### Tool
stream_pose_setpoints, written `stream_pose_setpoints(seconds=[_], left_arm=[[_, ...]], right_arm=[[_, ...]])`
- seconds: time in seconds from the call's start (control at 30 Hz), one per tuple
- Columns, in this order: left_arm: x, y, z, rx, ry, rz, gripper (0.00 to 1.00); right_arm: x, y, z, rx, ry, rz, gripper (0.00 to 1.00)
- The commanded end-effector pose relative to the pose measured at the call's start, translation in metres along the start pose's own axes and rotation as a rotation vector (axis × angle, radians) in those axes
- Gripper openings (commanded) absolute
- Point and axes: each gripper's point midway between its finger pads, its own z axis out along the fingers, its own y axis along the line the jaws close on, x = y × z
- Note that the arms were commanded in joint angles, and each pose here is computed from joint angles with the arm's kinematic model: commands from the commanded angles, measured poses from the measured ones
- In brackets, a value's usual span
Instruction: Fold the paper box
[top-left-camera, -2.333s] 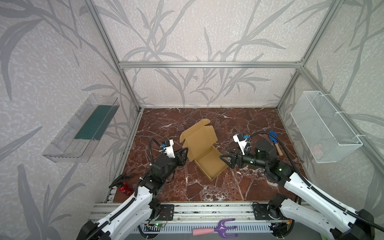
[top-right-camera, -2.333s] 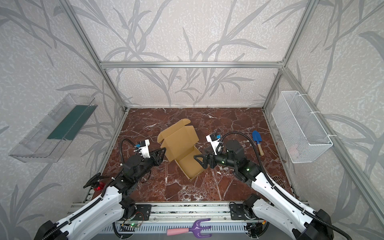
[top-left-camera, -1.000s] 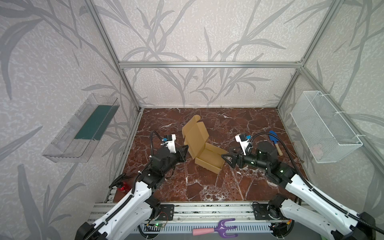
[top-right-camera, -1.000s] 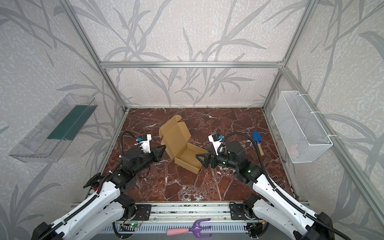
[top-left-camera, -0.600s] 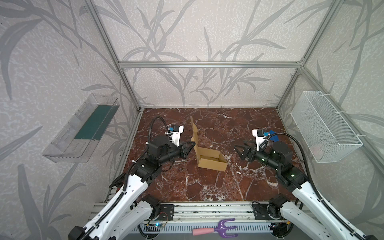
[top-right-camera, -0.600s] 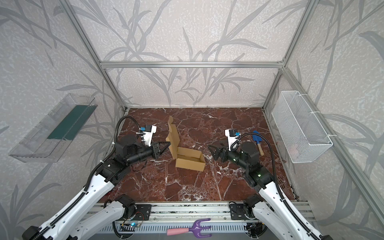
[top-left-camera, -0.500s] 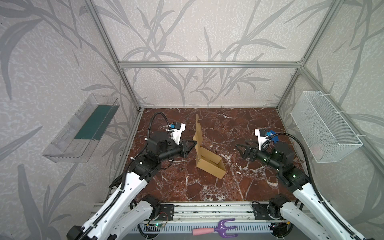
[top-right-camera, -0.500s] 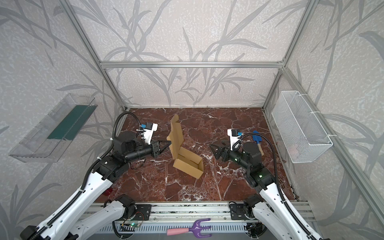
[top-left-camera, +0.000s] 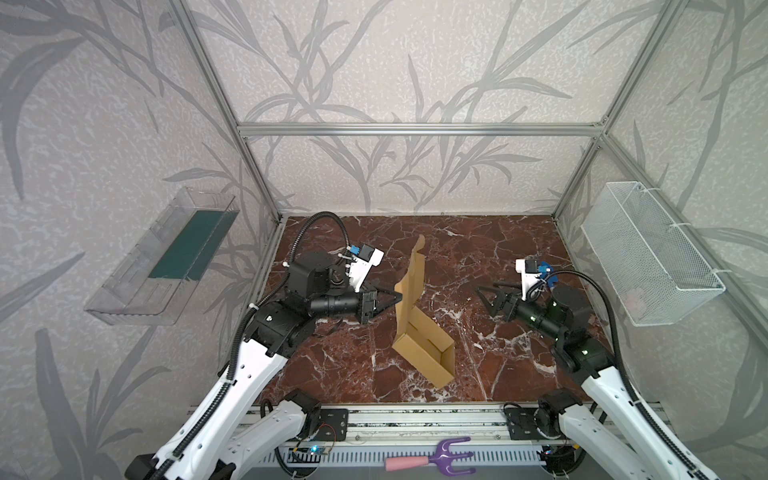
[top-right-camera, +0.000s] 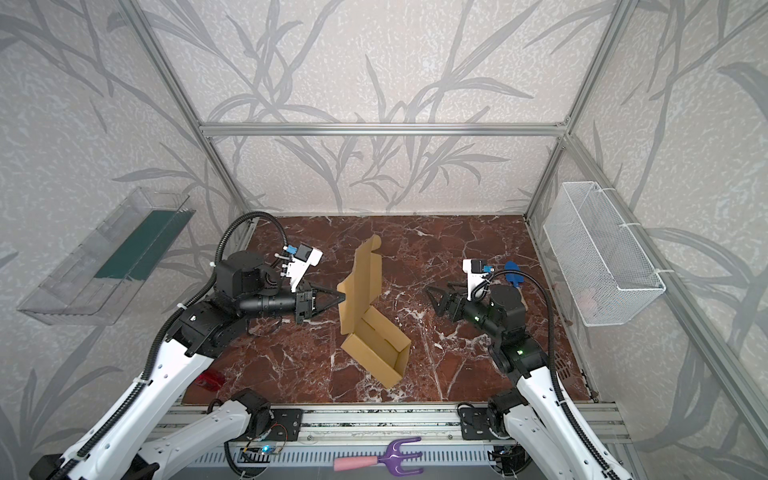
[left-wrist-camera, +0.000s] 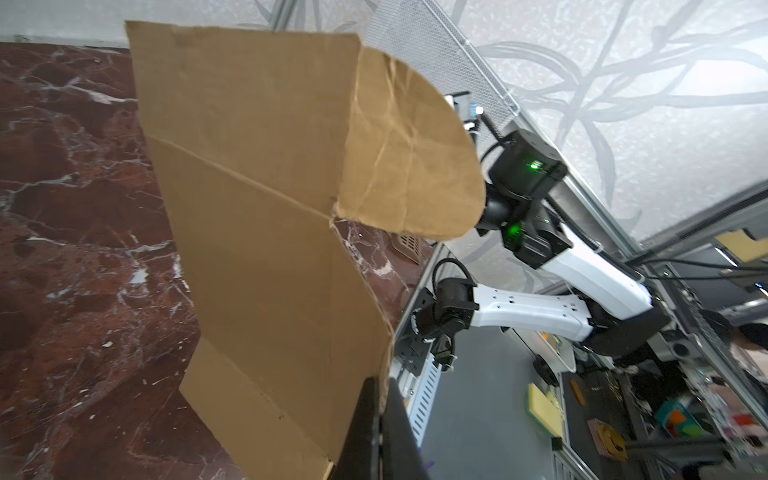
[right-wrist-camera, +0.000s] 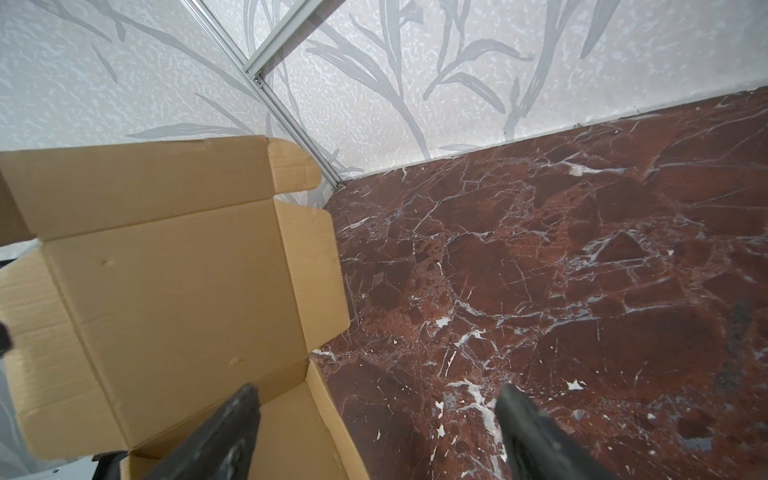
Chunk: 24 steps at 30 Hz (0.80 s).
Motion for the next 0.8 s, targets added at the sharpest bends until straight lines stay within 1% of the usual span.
stream_pose_setpoints(seconds=[0.0,0.1,0.17,0.2,0.27,0.47,0.57,0.77], left_arm=[[0.004,-0.037,-0.012,0.140,0.014,0.080,0.00],[0.009,-0.049,-0.014,0.206,0.024,0.078,0.00],[0.011,-0.059,-0.017,0.251,0.031,0.081,0.00],[0.012,-0.064,-0.019,0.273,0.036,0.081,0.00],[0.013,-0.071,-0.021,0.303,0.043,0.087,0.00],[0.019,-0.079,-0.023,0.343,0.063,0.083,0.00],[0.019,-0.083,-0.023,0.365,0.064,0.083,0.00],[0.023,-0.085,-0.022,0.377,0.079,0.079,0.00]], right_arm=[[-0.010,0.024,0.002,-0.182,-0.027,0.010,0.89],[-0.005,0.033,0.008,-0.271,0.008,0.004,0.89],[-0.003,0.033,0.013,-0.295,0.012,-0.006,0.89],[-0.003,0.033,0.015,-0.307,0.014,0.018,0.89],[-0.003,0.035,0.018,-0.341,0.015,0.011,0.88],[-0.004,0.054,0.017,-0.501,-0.005,-0.012,0.87],[0.003,0.060,0.021,-0.544,0.022,-0.023,0.86],[0.004,0.075,0.015,-0.626,0.001,-0.056,0.82]])
